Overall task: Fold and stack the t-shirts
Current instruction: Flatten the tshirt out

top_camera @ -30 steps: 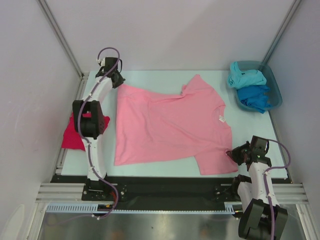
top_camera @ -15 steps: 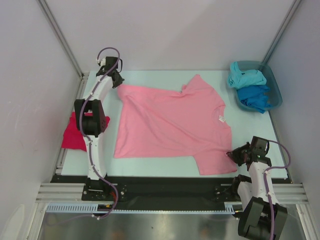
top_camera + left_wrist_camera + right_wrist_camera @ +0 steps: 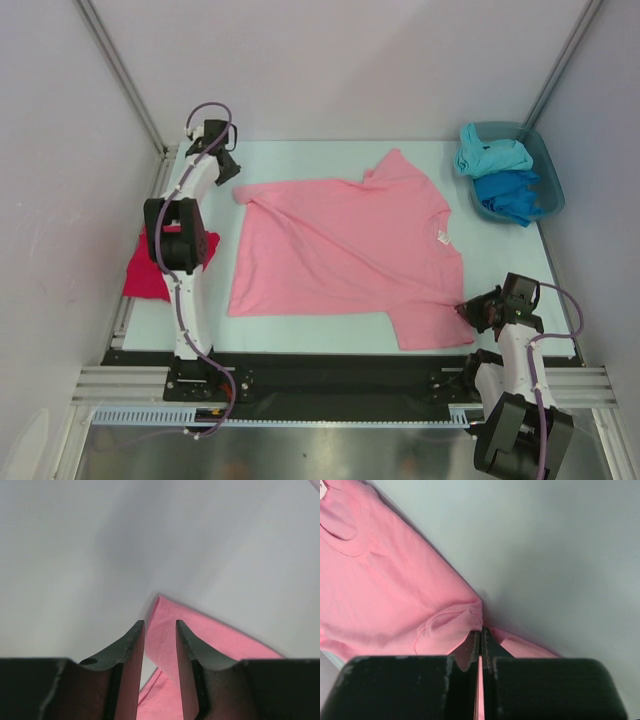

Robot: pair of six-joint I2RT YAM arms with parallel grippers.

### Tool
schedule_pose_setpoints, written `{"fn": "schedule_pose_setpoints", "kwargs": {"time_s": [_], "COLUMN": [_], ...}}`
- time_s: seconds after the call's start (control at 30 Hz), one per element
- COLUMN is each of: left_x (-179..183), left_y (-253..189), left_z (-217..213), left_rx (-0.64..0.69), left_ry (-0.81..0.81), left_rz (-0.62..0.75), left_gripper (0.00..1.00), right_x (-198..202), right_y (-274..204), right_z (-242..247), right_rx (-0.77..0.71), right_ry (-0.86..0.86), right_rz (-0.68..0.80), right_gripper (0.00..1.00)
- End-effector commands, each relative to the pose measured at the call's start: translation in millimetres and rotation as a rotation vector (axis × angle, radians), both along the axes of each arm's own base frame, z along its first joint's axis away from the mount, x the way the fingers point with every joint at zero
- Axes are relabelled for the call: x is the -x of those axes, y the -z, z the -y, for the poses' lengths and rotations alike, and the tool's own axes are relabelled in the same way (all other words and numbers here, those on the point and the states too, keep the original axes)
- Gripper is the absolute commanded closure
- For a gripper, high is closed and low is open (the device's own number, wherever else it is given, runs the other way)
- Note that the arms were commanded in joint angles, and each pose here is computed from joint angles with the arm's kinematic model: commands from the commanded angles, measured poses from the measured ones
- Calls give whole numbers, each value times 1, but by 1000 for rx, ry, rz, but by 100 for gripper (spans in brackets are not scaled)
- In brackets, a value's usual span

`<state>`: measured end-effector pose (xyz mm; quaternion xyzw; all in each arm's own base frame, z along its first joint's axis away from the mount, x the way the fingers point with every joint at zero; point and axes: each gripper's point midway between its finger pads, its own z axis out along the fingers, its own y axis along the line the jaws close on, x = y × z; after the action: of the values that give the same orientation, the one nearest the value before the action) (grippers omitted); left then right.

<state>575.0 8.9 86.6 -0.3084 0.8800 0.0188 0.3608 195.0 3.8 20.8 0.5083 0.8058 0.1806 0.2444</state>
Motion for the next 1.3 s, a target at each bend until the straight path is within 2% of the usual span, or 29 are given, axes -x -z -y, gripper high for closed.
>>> {"fn": "schedule_pose_setpoints", "kwargs": {"time_s": [0.0, 0.17, 0.27, 0.3, 0.37, 0.4, 0.43, 0.47, 0.5, 0.53, 0.7, 0.93, 1.03, 1.27], "left_x": [7, 20, 40, 54, 68, 82, 92, 101, 116, 125, 174, 243, 276, 318], "left_y": [-34, -58, -72, -63, -86, -74, -93, -92, -76, -89, -50, -20, -5, 23], "left_z": [1, 19, 36, 40, 53, 58, 65, 70, 73, 80, 97, 163, 173, 141], "left_rx": [20, 103, 153, 167, 187, 188, 193, 196, 200, 206, 235, 265, 253, 162], "left_ry": [-1, 24, 51, 59, 88, 98, 122, 135, 143, 165, 199, 319, 328, 250], "left_rz": [65, 125, 151, 127, 184, 162, 204, 198, 162, 198, 129, 74, 48, 5], "left_gripper": [63, 63, 63, 63, 63, 63, 63, 63, 63, 63, 63, 63, 63, 63], "right_x": [-16, -21, -24, -25, -28, -30, -31, -33, -35, -37, -39, -41, -42, -45], "right_y": [-16, -22, -25, -27, -30, -31, -33, -35, -38, -40, -44, -41, -39, -31], "right_z": [9, 12, 13, 13, 12, 12, 12, 12, 13, 14, 13, 14, 14, 15], "right_rx": [19, 23, 20, 16, 7, 7, 4, 2, 5, 6, 3, 2, -2, -11], "right_ry": [25, 34, 43, 44, 44, 47, 47, 48, 47, 49, 42, 44, 42, 41], "right_rz": [60, 82, 98, 103, 121, 129, 136, 146, 154, 163, 175, 171, 163, 147], "right_gripper": [100, 100, 100, 100, 100, 100, 100, 100, 100, 100, 100, 100, 100, 100]}}
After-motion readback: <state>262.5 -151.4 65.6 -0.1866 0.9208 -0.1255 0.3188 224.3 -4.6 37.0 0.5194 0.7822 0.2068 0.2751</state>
